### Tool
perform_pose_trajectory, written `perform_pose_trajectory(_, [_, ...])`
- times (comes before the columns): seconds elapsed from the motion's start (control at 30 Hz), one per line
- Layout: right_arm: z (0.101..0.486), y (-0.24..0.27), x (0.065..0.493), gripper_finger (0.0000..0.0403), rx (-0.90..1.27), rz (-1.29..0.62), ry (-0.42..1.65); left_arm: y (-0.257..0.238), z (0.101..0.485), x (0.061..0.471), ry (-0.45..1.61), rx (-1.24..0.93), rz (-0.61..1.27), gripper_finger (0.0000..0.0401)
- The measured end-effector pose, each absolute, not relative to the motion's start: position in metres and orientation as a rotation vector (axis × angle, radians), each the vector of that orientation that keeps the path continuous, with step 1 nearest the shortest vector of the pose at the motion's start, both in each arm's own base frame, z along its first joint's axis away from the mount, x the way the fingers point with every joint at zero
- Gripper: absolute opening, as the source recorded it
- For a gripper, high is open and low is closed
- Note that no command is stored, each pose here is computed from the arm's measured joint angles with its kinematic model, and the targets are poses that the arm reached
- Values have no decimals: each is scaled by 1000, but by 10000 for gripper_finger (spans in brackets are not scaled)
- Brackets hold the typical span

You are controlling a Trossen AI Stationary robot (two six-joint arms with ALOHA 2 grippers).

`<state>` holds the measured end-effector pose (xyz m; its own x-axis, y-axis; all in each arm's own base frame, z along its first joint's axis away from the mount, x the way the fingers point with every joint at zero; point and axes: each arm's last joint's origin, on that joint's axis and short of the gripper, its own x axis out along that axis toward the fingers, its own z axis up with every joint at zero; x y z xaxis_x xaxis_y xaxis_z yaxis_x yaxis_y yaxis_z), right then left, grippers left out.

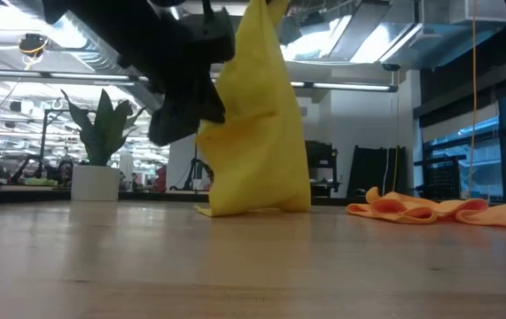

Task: Roll microfiber towels into tight, uniform cylinder then place into a basket
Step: Roll the yellow microfiber towel

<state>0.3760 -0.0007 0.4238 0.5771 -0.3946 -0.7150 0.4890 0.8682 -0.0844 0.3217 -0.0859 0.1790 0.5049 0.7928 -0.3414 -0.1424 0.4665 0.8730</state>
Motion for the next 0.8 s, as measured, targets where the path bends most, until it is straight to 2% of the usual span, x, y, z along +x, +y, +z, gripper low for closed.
perform_pose_trajectory(0.1, [424, -1, 376, 10, 130, -521, 802, -87, 174, 322, 870, 855, 571, 73])
perform_pose_trajectory(0.27, [424, -1, 376, 10, 128, -520, 803, -83, 166, 314, 847, 917, 701, 73])
perform_pose_trajectory(0.4, [424, -1, 376, 10, 126, -519, 804, -82, 159, 310, 857, 914, 676, 73])
perform_pose_trajectory(0.57, [424, -1, 376, 10, 126, -519, 803, -78, 152, 305, 814, 929, 777, 73])
perform_pose_trajectory(0.8, [427, -1, 380, 10, 146, -514, 747, -65, 143, 301, 814, 906, 821, 73])
